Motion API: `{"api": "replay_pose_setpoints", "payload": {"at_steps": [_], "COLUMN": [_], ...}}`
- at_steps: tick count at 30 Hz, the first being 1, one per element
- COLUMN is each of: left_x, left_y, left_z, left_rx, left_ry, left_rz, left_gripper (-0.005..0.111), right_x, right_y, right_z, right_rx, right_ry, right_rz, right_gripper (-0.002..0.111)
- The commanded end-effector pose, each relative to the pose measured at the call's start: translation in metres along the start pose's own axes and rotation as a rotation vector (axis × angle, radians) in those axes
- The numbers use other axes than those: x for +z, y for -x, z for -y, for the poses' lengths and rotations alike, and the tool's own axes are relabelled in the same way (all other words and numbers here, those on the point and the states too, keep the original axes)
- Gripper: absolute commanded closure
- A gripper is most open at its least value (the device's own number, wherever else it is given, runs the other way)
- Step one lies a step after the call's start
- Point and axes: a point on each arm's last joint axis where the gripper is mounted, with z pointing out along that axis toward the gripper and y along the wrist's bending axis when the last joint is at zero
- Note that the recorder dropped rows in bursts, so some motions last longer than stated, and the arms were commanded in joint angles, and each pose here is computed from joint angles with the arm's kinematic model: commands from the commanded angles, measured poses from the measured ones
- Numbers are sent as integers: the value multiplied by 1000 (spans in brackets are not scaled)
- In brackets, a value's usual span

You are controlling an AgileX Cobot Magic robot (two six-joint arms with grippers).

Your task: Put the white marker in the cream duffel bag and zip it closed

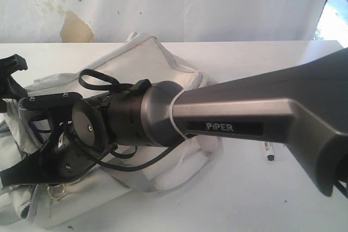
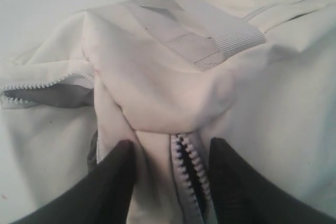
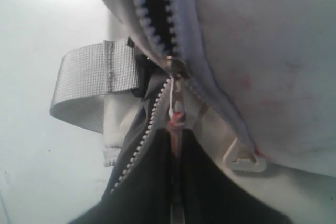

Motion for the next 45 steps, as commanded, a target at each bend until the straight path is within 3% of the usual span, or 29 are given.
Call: {"api": "replay_pose_setpoints", "payload": {"at_steps": [1, 6, 8, 9, 13, 22, 40, 45], "left_x": [16, 18, 18, 18, 19, 16, 6, 5], "left_y": [-3, -1, 1, 1, 3, 10, 22, 22], "left_z": [-3, -3, -3, -3, -3, -7, -33, -35], "left_rx": [-46, -63, -48, -1, 33, -113, -266, -240], "left_ry": [1, -5, -4, -7, -11, -61, -70, -92], "left_rz": [-61, -38, -21, -18, 4, 31, 61, 50], "left_gripper": [60, 64, 86, 107, 106, 106, 106, 106], "right_x": [-4, -4, -4, -4, -9, -36, -56, -62], "right_y": [3, 3, 3, 3, 2, -1, 3, 9], "right_z": [3, 3, 3, 3, 1, 0, 59, 71], "right_rx": [-24, -31, -33, -36, -74, -202, -171, -181], "right_ry": [-3, -3, -3, -4, -2, -59, -216, -255], "right_rz": [11, 11, 11, 10, -15, -137, -329, -320], "right_gripper": [108, 108, 108, 108, 108, 108, 108, 108]}}
